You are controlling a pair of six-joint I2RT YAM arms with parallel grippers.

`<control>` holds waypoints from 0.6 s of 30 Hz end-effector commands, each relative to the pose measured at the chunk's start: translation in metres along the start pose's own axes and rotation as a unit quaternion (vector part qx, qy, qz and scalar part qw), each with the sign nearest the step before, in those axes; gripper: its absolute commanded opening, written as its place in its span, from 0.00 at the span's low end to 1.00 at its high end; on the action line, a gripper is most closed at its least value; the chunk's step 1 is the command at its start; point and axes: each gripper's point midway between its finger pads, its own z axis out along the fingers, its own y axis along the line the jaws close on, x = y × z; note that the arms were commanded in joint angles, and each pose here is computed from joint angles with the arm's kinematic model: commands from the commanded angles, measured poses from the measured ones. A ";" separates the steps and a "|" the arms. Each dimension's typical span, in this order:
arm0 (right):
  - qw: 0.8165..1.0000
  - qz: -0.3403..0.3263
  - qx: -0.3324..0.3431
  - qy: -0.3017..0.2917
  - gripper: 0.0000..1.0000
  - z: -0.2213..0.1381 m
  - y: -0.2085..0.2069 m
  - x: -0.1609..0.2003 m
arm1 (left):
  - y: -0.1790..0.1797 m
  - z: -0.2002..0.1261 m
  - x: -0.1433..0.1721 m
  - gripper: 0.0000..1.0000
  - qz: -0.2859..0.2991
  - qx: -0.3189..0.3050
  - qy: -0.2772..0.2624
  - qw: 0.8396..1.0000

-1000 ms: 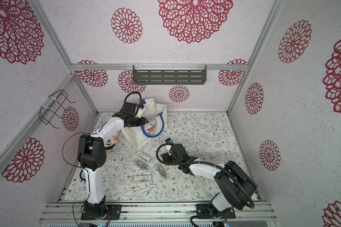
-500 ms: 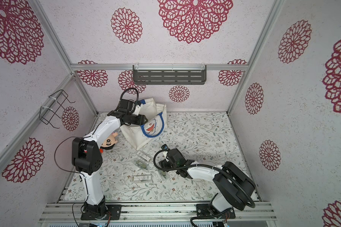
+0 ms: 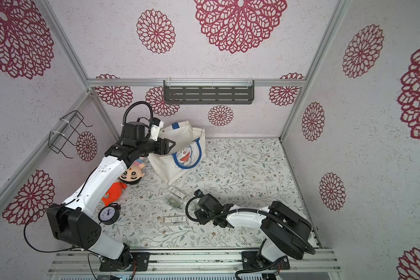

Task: Put the compass set into the canvas bag
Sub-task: Pick up the compass set at the center of the board.

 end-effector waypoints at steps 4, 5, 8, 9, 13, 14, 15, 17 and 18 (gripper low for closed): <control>0.998 0.000 0.040 0.043 0.59 0.002 -0.002 0.005 | -0.007 -0.011 0.001 0.64 0.003 0.002 -0.009 1.000; 0.998 0.001 0.048 0.052 0.59 0.003 -0.003 0.007 | -0.007 -0.011 0.002 0.64 0.001 0.001 -0.009 1.000; 0.995 0.004 0.069 0.078 0.57 0.007 -0.007 0.013 | -0.007 -0.012 0.004 0.64 -0.001 0.002 -0.009 1.000; 0.994 0.004 0.074 0.085 0.56 0.007 -0.008 0.014 | -0.008 -0.012 0.004 0.64 -0.001 0.002 -0.010 1.000; 0.993 0.005 0.077 0.087 0.52 0.008 -0.008 0.012 | -0.008 -0.012 0.003 0.64 -0.001 0.003 -0.012 1.000; 0.994 0.006 0.077 0.083 0.52 0.007 -0.007 0.009 | -0.007 -0.012 0.003 0.64 -0.002 0.002 -0.012 1.000; 0.994 0.006 0.079 0.075 0.51 0.005 -0.007 0.005 | -0.007 -0.012 0.003 0.64 -0.002 0.002 -0.013 1.000; 0.995 0.003 0.084 0.057 0.48 0.002 -0.009 -0.006 | -0.009 -0.011 0.003 0.64 -0.003 0.006 -0.013 1.000; 0.995 0.001 0.085 0.044 0.47 0.000 -0.009 -0.014 | -0.009 -0.010 0.004 0.64 -0.004 0.008 -0.013 1.000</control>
